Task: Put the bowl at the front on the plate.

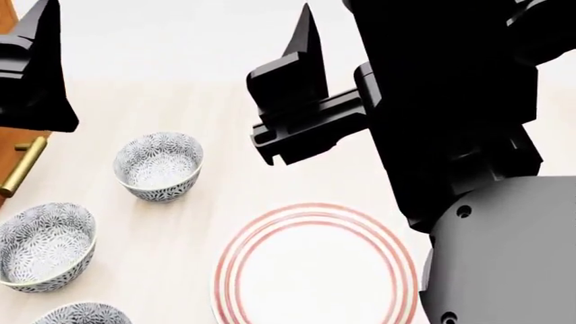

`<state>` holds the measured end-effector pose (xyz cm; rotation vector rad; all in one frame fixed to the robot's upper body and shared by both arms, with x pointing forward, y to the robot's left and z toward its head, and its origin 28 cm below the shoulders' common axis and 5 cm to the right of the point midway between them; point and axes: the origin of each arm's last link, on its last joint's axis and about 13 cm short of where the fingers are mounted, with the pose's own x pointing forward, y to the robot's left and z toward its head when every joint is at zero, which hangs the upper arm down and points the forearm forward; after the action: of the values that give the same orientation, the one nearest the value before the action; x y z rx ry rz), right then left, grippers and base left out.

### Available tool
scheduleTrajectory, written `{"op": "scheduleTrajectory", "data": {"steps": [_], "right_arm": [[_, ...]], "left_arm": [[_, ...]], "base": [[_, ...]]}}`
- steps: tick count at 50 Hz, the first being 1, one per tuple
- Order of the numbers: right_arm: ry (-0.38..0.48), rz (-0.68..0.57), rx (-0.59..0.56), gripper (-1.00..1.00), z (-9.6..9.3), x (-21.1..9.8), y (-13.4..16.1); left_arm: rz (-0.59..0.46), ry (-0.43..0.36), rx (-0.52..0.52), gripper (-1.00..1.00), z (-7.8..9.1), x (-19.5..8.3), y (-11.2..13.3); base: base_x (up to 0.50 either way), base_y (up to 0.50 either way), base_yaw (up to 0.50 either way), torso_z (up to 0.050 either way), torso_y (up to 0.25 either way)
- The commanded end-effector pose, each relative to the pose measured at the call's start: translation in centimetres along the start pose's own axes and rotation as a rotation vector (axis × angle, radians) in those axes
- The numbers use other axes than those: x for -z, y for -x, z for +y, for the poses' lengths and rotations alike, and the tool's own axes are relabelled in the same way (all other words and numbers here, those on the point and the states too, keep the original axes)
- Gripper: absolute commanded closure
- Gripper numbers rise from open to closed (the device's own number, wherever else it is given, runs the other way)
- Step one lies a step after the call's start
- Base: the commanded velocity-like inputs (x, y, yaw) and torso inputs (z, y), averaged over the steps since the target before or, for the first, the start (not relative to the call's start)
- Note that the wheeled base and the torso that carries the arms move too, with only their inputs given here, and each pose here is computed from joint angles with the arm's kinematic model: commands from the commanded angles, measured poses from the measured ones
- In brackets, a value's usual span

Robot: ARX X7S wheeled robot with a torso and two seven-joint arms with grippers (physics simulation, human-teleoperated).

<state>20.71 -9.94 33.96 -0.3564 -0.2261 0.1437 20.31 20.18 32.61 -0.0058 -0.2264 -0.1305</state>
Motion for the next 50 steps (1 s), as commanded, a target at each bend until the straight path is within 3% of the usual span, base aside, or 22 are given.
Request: {"op": "scheduleTrajectory", "data": {"steps": [1,6,12,18,22,23,27,28,29,31,36,37,38,39,40,41,42,43,45,46,47,50], "right_arm": [[-0.004,-0.011,0.003,-1.00,0.1,0.1,0.0],[-0.017,-0.018,-0.009,-1.00,0.1,0.1,0.0],[-0.007,-0.017,-0.012,-1.00,0.0,0.1,0.1],[-0.005,-0.025,-0.012,-1.00,-0.1,0.0,0.0],[-0.003,-0.028,-0.009,-1.00,-0.2,-0.1,0.0],[-0.003,-0.030,-0.006,-1.00,-0.3,-0.1,0.0],[-0.004,-0.031,-0.008,-1.00,-0.3,-0.1,-0.1],[-0.003,-0.031,-0.007,-1.00,-0.3,-0.1,-0.1],[-0.002,-0.033,-0.006,-1.00,-0.3,-0.2,-0.1],[0.000,-0.034,-0.007,-1.00,-0.3,-0.2,-0.2],[-0.001,-0.038,-0.004,-1.00,-0.4,-0.1,-0.1],[0.000,-0.040,-0.003,-1.00,-0.4,-0.1,-0.1],[-0.004,-0.046,-0.003,-1.00,-0.4,-0.2,0.0],[-0.002,-0.045,-0.003,-1.00,-0.4,-0.1,0.0],[-0.003,-0.049,-0.002,-1.00,-0.4,-0.1,0.0],[-0.003,-0.049,-0.002,-1.00,-0.4,-0.1,0.0],[-0.003,-0.055,-0.002,-1.00,-0.4,-0.2,0.0],[-0.004,-0.057,-0.002,-1.00,-0.4,-0.2,0.0],[-0.001,-0.060,-0.006,-1.00,-0.4,-0.2,0.1],[-0.003,-0.061,-0.003,-1.00,-0.4,-0.2,0.1],[-0.002,-0.061,-0.003,-1.00,-0.4,-0.2,0.1],[0.002,-0.060,-0.005,-1.00,-0.4,-0.2,0.0]], "left_arm": [[0.143,0.068,0.007,-1.00,0.1,0.2,-0.2],[0.119,0.034,-0.004,-1.00,0.0,0.2,-0.1],[0.231,0.038,0.013,-1.00,-0.1,0.8,-0.1],[0.270,0.010,-0.006,-1.00,0.1,1.7,-0.3],[0.366,0.005,-0.012,-1.00,0.2,3.0,-0.5],[0.420,0.000,-0.072,-1.00,0.3,3.3,-0.9],[0.443,-0.010,-0.082,-1.00,0.3,3.9,-1.0],[0.430,-0.087,-0.125,-1.00,0.2,4.4,-1.0],[0.456,-0.095,-0.095,-1.00,0.1,4.5,-0.9],[0.448,-0.096,-0.034,-1.00,0.0,4.7,-0.7],[0.606,-0.056,-0.069,-1.00,0.2,5.8,-1.2],[0.600,-0.089,-0.057,-1.00,0.2,5.9,-1.2],[0.489,-0.072,-0.030,-1.00,0.1,6.0,-1.2],[0.454,-0.138,-0.054,-1.00,0.2,6.1,-1.2],[0.566,-0.126,-0.049,-1.00,0.2,6.4,-1.1],[0.572,-0.099,-0.061,-1.00,0.1,6.3,-1.1],[0.439,-0.062,-0.111,-1.00,0.1,6.0,-1.0],[0.413,-0.084,-0.106,-1.00,0.1,6.2,-1.0],[0.561,-0.162,-0.055,-1.00,0.1,6.6,-0.7],[0.516,-0.096,-0.053,-1.00,0.1,6.5,-0.7],[0.535,-0.136,-0.058,-1.00,0.1,6.6,-0.6],[0.594,-0.104,-0.061,-1.00,0.1,6.9,-0.5]], "base": [[0.00,0.00,0.00,0.000,0.000],[0.00,0.00,0.00,0.000,0.000],[0.00,0.00,0.00,0.000,0.000],[0.00,0.00,0.00,0.000,0.000],[0.00,0.00,0.00,0.000,0.000],[0.00,0.00,0.00,0.000,0.000],[0.00,0.00,0.00,0.000,0.000],[0.00,0.00,0.00,0.000,0.000],[0.00,0.00,0.00,0.000,0.000],[0.00,0.00,0.00,0.000,0.000],[0.00,0.00,0.00,0.000,0.000],[0.00,0.00,0.00,0.000,0.000],[0.00,0.00,0.00,0.000,0.000],[0.00,0.00,0.00,0.000,0.000],[0.00,0.00,0.00,0.000,0.000],[0.00,0.00,0.00,0.000,0.000],[0.00,0.00,0.00,0.000,0.000],[0.00,0.00,0.00,0.000,0.000],[0.00,0.00,0.00,0.000,0.000],[0.00,0.00,0.00,0.000,0.000],[0.00,0.00,0.00,0.000,0.000],[0.00,0.00,0.00,0.000,0.000]]}}
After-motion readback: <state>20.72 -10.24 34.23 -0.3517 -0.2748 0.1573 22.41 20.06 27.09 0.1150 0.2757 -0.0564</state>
